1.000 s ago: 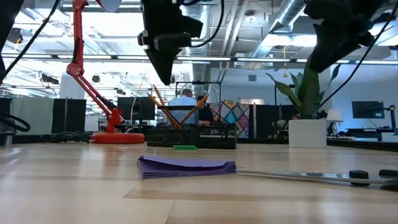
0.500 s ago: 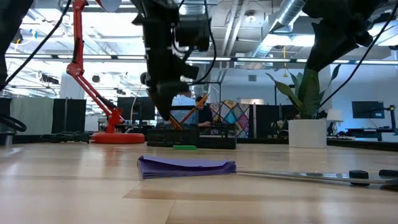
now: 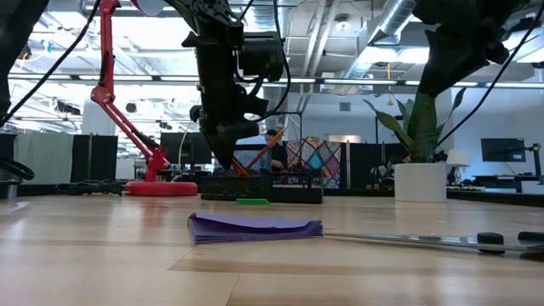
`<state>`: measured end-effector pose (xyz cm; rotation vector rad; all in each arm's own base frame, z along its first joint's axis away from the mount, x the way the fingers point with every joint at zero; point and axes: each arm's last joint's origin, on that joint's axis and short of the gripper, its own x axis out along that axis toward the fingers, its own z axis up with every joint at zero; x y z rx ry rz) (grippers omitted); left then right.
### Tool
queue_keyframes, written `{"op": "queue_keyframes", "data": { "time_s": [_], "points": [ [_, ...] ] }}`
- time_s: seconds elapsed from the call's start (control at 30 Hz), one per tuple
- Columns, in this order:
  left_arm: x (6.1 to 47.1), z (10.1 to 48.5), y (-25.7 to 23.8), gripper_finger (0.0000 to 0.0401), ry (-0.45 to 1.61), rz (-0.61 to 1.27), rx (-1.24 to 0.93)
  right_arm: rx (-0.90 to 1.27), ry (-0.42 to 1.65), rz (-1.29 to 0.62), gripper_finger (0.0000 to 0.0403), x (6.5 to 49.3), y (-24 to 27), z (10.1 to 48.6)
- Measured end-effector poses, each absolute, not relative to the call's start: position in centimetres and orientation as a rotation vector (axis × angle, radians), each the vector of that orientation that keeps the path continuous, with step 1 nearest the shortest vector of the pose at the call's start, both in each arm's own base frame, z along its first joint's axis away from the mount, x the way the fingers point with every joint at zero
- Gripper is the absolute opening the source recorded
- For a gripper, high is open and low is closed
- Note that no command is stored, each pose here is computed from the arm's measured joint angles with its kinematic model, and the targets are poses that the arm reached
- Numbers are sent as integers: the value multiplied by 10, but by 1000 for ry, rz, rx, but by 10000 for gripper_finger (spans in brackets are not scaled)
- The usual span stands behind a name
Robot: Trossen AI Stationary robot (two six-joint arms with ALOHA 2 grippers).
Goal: Pick and place office supplies into organizer
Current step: Put the blue binder clip into the black desk organizer
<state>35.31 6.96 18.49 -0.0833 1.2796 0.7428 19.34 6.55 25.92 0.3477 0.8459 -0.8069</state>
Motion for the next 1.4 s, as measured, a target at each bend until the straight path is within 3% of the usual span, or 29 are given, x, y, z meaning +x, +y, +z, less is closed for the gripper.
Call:
{"op": "queue_keyframes", "data": {
  "time_s": [0.2,0.57,1.13,1.4],
  "points": [
    [352,185,73,85,1277,757,-96,364,830,-799,127,195,66,260],
    [351,184,78,93,1293,712,-173,375,823,-792,127,196,67,260],
    [352,184,74,170,1281,713,-222,364,828,-786,127,196,67,260],
    [353,184,73,170,1259,758,-265,344,836,-776,127,197,67,260]
  ]
}}
